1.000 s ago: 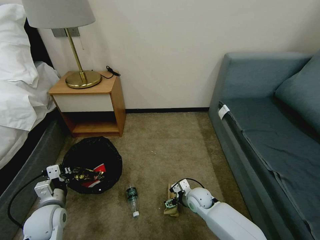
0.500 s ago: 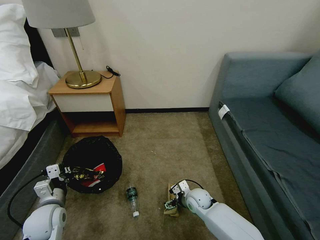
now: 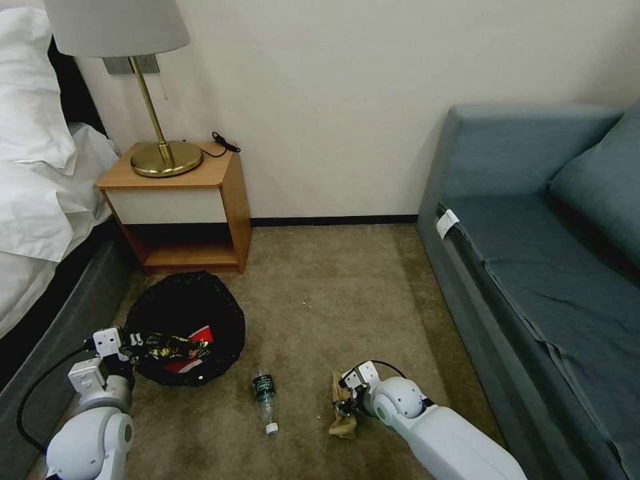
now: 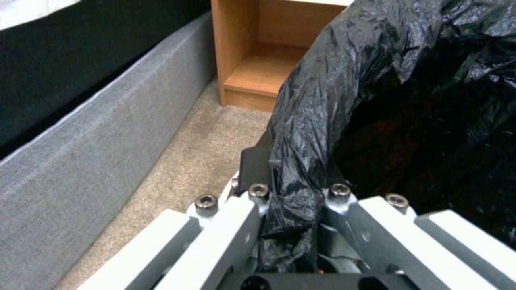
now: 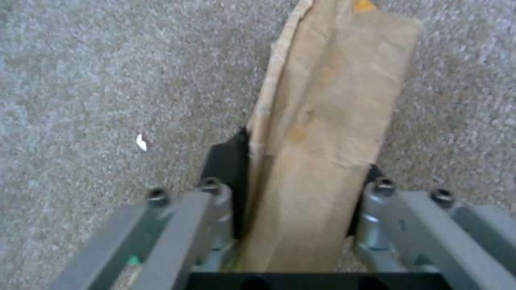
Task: Pick up the trash bin, then pick up the garbage on the floor and place it into the trash bin.
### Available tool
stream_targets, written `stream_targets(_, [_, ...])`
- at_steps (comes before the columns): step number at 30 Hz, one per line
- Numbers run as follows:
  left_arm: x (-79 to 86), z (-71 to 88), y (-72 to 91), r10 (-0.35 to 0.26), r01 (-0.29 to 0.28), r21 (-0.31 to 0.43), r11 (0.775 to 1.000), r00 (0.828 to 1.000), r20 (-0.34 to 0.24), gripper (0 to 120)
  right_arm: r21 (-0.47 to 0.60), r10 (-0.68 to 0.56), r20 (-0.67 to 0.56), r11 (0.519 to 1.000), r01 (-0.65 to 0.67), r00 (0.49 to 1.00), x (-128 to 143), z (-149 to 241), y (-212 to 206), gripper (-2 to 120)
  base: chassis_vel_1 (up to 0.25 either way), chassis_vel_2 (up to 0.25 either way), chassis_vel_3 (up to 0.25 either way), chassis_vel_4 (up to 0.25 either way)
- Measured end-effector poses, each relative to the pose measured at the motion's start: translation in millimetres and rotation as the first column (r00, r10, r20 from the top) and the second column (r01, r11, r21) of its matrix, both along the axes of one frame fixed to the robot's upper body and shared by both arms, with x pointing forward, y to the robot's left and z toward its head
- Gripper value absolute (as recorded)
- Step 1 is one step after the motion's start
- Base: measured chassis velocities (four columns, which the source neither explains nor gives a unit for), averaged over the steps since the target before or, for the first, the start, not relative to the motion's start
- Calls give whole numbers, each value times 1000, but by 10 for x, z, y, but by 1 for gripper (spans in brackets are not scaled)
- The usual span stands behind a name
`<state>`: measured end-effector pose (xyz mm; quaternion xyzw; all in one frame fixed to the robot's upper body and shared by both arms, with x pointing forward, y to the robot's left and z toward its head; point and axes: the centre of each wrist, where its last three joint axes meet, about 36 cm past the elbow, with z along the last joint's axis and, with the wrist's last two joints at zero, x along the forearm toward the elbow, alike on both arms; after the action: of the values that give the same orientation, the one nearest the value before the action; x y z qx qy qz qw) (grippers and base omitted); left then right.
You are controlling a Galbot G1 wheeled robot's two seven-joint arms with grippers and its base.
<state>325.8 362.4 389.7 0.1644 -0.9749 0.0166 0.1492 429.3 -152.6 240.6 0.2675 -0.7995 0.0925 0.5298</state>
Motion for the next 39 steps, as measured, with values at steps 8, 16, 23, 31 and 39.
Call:
stream_targets(8, [13,-12,-2,0,0,-3,1000,1000,-1,4,6,2,-7,1000,-2,1000,-12,-11,-2,2,0,0,0,0])
stream_targets(16, [18,-16,-10,0,0,-5,1000,1000,-2,4,5,-1,1,1000,1,1000,14,6,-20,0,0,0,0,0])
stream_targets(23, [36,8,-18,8,-8,-7,1000,1000,6,4,18,-10,49,1000,9,999,181,182,-41,0,0,0,0,0])
stream_targets(31, [73,85,1,1,-1,-9,1000,1000,14,4,11,-17,233,1000,15,972,816,879,-268,0,0,0,0,0])
stream_targets(39, [89,94,4,-2,2,-12,1000,1000,16,4,44,-12,400,999,-6,917,1467,1884,-319,0,0,0,0,0])
